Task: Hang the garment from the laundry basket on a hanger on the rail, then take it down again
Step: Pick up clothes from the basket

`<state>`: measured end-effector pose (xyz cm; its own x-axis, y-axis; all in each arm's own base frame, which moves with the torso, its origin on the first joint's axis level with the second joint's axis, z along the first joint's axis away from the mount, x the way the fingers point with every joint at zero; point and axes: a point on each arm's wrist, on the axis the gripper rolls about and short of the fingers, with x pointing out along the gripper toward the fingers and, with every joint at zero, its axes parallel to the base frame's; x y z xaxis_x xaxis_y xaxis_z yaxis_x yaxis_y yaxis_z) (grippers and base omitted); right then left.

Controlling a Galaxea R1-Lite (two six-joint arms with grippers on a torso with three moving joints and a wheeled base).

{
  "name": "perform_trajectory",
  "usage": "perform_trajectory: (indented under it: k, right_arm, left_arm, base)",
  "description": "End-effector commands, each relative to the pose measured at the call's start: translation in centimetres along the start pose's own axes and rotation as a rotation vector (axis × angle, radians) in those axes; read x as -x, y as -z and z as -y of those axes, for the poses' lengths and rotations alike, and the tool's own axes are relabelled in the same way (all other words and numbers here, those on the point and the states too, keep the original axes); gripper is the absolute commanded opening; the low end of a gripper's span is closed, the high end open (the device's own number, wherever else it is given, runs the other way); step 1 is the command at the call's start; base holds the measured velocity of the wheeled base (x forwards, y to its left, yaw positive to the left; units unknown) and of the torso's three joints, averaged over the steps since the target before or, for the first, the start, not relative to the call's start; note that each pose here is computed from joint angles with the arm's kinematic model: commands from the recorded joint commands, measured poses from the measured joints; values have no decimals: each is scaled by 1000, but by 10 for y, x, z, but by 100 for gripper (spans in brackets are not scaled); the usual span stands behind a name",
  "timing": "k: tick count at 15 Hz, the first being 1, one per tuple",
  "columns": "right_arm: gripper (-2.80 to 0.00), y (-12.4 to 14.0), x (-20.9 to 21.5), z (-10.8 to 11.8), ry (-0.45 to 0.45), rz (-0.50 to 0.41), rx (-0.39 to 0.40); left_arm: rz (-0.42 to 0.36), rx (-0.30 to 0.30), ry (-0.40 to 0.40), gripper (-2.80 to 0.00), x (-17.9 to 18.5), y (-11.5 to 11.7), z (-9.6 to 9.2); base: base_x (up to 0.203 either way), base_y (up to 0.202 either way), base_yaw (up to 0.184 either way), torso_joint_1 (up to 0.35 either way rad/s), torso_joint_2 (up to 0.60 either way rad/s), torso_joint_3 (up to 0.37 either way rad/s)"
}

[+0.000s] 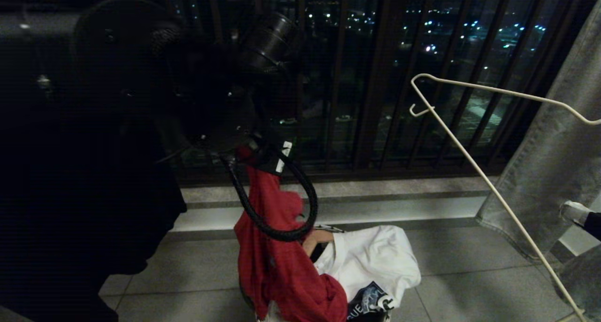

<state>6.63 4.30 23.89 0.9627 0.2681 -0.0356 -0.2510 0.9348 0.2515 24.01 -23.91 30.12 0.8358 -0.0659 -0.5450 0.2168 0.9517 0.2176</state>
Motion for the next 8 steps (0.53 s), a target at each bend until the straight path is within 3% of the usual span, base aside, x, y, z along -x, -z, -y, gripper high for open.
perform_trajectory:
  k: [1,6,8]
  right_arm:
    - [-280,0,0,0,1,2,-2]
    - [-280,0,0,0,2,0,-1]
    - [-280,1,-1,0,3,-3,0]
  left_arm:
    - [-77,-40,9,-280,-29,16,32]
    - [-302,-76,-39,-280,-111,82,104]
    - [-370,-74,-64,-280,-132,111,123]
  base:
    - [0,0,0,0,0,0]
    - [0,0,0,0,0,0]
    - [0,0,0,0,0,0]
